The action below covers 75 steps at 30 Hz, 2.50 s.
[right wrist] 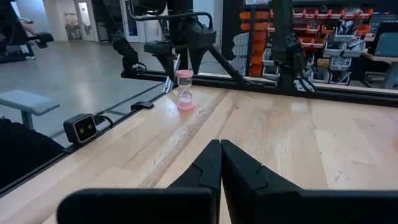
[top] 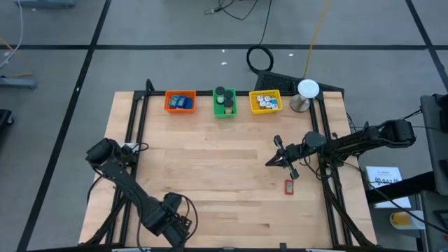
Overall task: Pick & Place Office items
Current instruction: Put the pink hourglass into the green bin
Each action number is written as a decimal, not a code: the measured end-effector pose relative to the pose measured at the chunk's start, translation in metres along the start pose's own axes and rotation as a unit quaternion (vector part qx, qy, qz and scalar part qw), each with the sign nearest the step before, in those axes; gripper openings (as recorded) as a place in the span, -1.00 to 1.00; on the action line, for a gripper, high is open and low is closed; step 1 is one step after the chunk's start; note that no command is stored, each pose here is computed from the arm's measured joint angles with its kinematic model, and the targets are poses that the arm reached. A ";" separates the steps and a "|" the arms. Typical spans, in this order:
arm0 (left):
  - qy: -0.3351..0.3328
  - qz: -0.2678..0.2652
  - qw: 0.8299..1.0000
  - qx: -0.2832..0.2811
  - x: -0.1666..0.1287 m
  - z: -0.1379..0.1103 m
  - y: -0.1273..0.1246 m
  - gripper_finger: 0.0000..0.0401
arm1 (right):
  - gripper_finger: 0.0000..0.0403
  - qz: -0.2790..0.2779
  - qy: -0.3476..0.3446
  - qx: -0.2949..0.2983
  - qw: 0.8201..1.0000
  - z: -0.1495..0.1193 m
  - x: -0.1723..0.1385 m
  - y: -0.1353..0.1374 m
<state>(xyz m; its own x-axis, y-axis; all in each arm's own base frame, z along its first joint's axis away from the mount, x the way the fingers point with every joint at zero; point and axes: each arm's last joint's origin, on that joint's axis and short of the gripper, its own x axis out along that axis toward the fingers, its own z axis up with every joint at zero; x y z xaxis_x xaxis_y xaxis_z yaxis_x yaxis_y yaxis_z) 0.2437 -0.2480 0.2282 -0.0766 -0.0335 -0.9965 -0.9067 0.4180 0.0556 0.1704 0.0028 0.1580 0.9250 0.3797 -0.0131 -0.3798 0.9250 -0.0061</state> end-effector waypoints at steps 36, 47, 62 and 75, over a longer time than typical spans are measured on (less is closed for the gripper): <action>-0.110 -0.094 0.984 0.106 -0.084 0.221 0.056 -0.04 | -1.00 -0.121 -0.028 -0.087 0.988 0.010 -0.018 -0.038; -0.178 -0.169 0.965 0.097 -0.084 0.368 0.112 -0.04 | -1.00 -0.151 0.022 -0.064 0.986 0.012 -0.022 -0.061; -0.205 -0.142 0.959 0.138 -0.081 0.461 0.109 -0.04 | -1.00 -0.156 0.029 -0.062 0.985 0.011 -0.024 -0.062; -0.188 -0.118 0.964 0.149 -0.061 0.478 0.100 -0.04 | -1.00 -0.156 0.029 -0.062 0.985 0.011 -0.024 -0.062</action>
<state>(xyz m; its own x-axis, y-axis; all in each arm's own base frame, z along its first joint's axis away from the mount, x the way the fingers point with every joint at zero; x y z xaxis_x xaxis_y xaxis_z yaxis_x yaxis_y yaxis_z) 0.3559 0.2296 0.2643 0.3225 0.1480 -0.9349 -0.7174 0.6825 -0.1394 0.1721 -0.0639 0.1694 0.9962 0.0718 -0.0491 -0.0781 0.9868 -0.1415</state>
